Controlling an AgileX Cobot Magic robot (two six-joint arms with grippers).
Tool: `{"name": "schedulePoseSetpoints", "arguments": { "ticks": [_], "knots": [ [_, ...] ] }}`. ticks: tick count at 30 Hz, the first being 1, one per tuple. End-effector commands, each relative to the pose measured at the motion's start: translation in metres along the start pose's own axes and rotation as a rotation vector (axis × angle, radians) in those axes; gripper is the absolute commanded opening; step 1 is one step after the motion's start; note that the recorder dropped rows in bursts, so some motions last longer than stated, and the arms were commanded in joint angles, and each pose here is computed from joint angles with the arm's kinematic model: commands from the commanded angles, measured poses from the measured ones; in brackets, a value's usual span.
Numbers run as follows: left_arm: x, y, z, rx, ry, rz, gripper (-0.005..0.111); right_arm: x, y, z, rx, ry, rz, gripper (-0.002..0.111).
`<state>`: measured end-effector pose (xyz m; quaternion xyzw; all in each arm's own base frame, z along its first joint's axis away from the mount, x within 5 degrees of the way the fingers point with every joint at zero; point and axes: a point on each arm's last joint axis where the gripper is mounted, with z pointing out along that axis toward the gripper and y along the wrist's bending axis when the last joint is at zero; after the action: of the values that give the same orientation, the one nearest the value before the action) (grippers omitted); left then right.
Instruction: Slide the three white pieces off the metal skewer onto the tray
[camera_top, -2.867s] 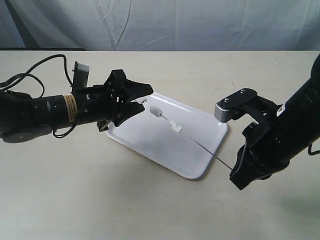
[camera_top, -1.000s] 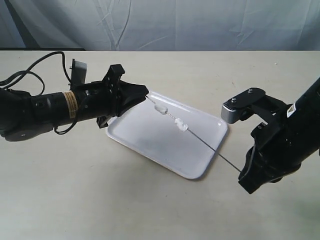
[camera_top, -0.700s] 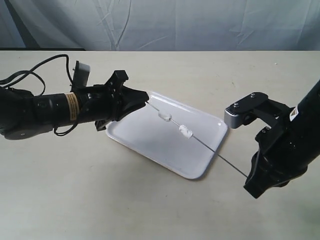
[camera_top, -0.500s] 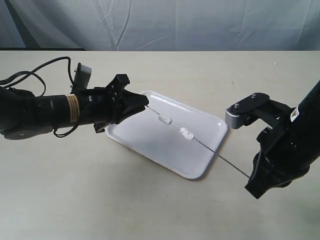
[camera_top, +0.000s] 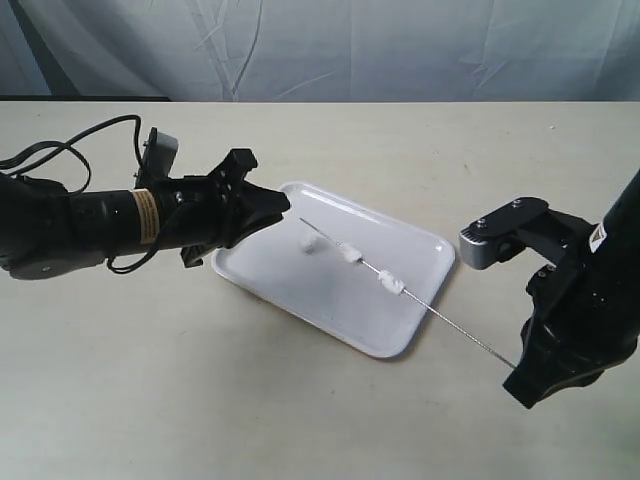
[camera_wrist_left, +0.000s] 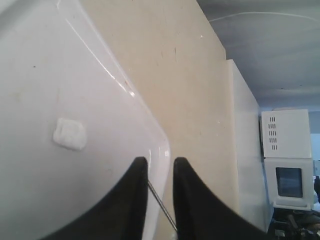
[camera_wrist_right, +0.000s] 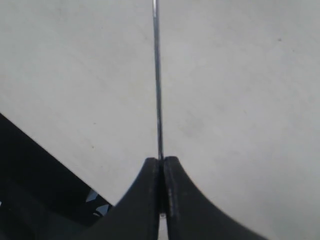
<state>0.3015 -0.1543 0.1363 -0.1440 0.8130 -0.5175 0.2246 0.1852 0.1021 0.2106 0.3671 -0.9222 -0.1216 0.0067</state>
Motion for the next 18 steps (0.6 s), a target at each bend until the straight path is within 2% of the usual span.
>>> {"name": "schedulePoseSetpoints", "arguments": {
  "ticks": [1, 7, 13, 18],
  "knots": [
    [-0.001, 0.0, 0.001, 0.0, -0.014, -0.012, 0.019, 0.001, 0.0, -0.001, 0.01, -0.005, -0.002, -0.001],
    [0.0, -0.001, 0.001, 0.01, -0.004, -0.002, 0.019, 0.002, 0.0, -0.001, 0.009, -0.004, -0.002, -0.001],
    [0.012, -0.015, -0.001, 0.174, 0.127, 0.083, 0.02, -0.005, -0.003, -0.001, 0.046, -0.072, 0.0, -0.001],
    [0.021, -0.013, -0.002, 0.169, 0.224, 0.148, 0.031, -0.009, -0.004, -0.001, 0.05, -0.117, 0.013, -0.001]
  ]
}}
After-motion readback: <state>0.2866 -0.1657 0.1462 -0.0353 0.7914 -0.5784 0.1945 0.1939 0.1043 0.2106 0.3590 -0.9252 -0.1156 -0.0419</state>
